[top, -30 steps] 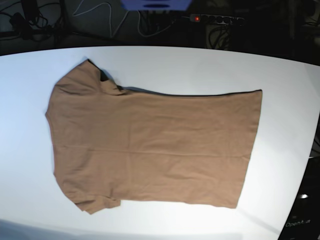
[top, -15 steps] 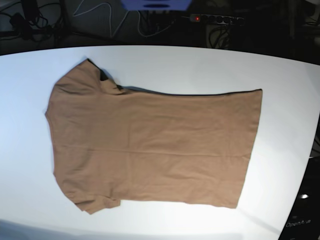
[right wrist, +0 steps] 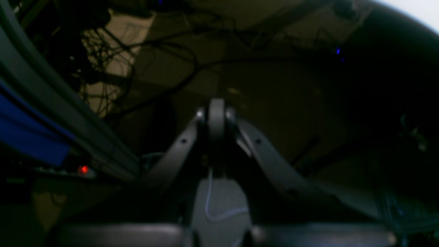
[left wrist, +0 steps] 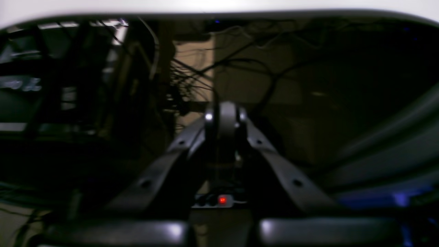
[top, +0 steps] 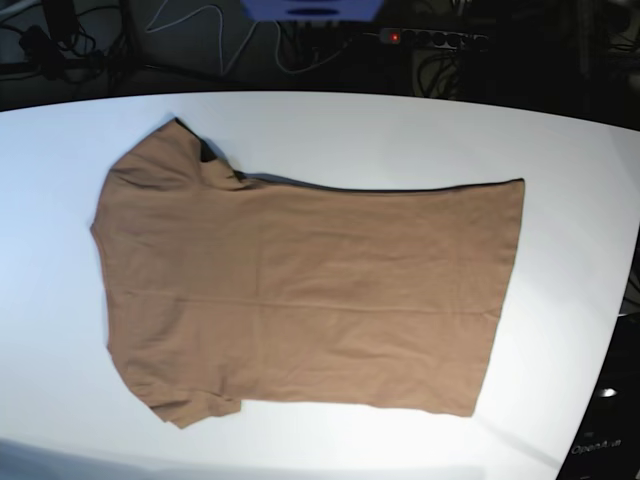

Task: Fold the T-shirt properly

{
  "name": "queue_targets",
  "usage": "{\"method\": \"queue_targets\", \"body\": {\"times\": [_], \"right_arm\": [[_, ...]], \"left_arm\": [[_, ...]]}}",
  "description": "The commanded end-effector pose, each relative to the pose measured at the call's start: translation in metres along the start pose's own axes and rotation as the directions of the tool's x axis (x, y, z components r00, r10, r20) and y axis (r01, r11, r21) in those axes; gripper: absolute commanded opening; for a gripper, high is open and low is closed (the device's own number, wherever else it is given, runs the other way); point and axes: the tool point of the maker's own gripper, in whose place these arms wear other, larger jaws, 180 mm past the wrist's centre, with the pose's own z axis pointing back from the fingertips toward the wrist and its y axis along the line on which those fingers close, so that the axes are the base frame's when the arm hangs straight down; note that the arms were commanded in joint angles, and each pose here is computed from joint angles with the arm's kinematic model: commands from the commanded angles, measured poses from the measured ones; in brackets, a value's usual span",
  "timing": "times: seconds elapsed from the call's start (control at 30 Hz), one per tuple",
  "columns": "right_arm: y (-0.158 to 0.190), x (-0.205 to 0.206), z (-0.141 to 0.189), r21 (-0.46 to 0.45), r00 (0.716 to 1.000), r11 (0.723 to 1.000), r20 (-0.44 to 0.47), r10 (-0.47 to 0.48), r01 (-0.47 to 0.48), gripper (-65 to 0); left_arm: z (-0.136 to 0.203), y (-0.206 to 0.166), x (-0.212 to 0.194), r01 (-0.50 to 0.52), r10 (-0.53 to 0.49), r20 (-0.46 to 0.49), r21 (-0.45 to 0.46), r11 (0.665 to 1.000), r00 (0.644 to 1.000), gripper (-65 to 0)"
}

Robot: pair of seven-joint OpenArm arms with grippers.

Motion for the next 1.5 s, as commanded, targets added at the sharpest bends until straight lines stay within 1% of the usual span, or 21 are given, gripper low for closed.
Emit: {"method": "queue_targets", "body": {"times": [0.0,0.07,0.17,0.37,0.43,0.53,0.57,0.6,0.67,0.73,0.8,0.83,0.93,1.0,1.1,1.17,1.23,1.37,1.47], "right_arm": [[-0.005,0.009,0.009,-0.002,1.0,1.0,0.025,0.011,-0.011,-64.9],[-0.01,0.017,0.007,-0.011,0.998,1.0,0.052,0.024,-0.023,-64.9],[-0.027,0.033,0.002,-0.059,0.993,0.997,0.098,0.064,-0.059,-64.7],[-0.047,0.053,-0.007,-0.109,0.98,0.989,0.16,0.118,-0.101,-64.1],[-0.054,0.055,-0.012,-0.125,0.98,0.986,0.152,0.13,-0.112,-58.9],[-0.059,0.065,-0.03,-0.129,0.979,0.984,0.15,0.14,-0.121,-48.5],[-0.06,0.069,-0.036,-0.129,0.979,0.984,0.145,0.141,-0.123,-45.0],[-0.061,0.075,-0.043,-0.13,0.978,0.983,0.151,0.147,-0.127,-41.6],[-0.063,0.085,-0.054,-0.128,0.976,0.982,0.155,0.155,-0.135,-36.4],[-0.064,0.097,-0.064,-0.129,0.973,0.982,0.165,0.159,-0.139,-33.1],[-0.061,0.106,-0.075,-0.099,0.977,0.989,0.168,0.128,-0.112,-30.6],[-0.058,0.11,-0.08,-0.08,0.98,0.992,0.166,0.109,-0.097,-29.5],[-0.051,0.123,-0.099,-0.035,0.983,0.997,0.165,0.074,-0.069,-27.0],[-0.048,0.128,-0.113,-0.011,0.987,0.999,0.15,0.055,-0.053,-26.8],[-0.045,0.13,-0.134,0.02,0.993,0.999,0.108,0.037,-0.04,-26.8],[-0.044,0.132,-0.147,0.028,0.995,0.999,0.094,0.035,-0.038,-26.8],[-0.045,0.135,-0.156,0.025,0.996,0.999,0.084,0.042,-0.044,-26.8],[-0.048,0.148,-0.173,0.015,0.994,0.998,0.092,0.053,-0.054,-26.8],[-0.044,0.15,-0.177,0.023,0.995,0.998,0.087,0.047,-0.05,-26.8]], "left_arm": [[0.005,0.002,0.007,0.004,-0.004,0.012,0.002,1.0,1.0,-63.9],[-0.001,0.006,0.011,0.009,-0.009,-0.001,0.01,1.0,1.0,-63.9],[-0.01,0.007,0.019,0.011,-0.011,-0.007,0.013,1.0,1.0,-63.9],[-0.027,0.005,0.044,0.01,-0.01,0.014,0.008,1.0,1.0,-63.9],[-0.033,0.004,0.054,0.009,-0.009,0.019,0.005,1.0,1.0,-63.8],[-0.04,0.002,0.065,0.008,-0.008,0.017,0.001,1.0,1.0,-63.0],[-0.043,0.002,0.07,0.007,-0.007,0.025,0.0,1.0,1.0,-60.2],[-0.045,0.001,0.075,0.007,-0.007,0.032,-0.002,1.0,0.999,-56.0],[-0.048,0.0,0.083,0.007,-0.006,0.051,-0.003,1.0,0.999,-45.7],[-0.05,-0.001,0.092,0.008,-0.007,0.074,-0.006,1.0,0.997,-35.6],[-0.051,-0.001,0.095,0.009,-0.008,0.083,-0.007,1.0,0.997,-30.1],[-0.053,-0.001,0.098,0.01,-0.009,0.092,-0.008,1.0,0.996,-28.7],[-0.064,-0.001,0.109,0.012,-0.011,0.133,-0.006,1.0,0.991,-28.1],[-0.074,0.002,0.107,0.023,-0.021,0.112,-0.01,1.0,0.993,-28.1],[-0.095,0.006,0.103,0.038,-0.038,0.057,-0.015,0.999,0.998,-28.1],[-0.105,0.006,0.105,0.037,-0.036,0.043,-0.012,0.999,0.998,-28.1],[-0.112,0.006,0.108,0.038,-0.038,0.049,-0.011,0.999,0.998,-28.1],[-0.125,0.006,0.114,0.038,-0.037,0.049,-0.008,0.999,0.998,-28.1],[-0.133,0.023,0.113,0.048,-0.049,0.019,0.037,0.998,0.999,-28.1]]}}
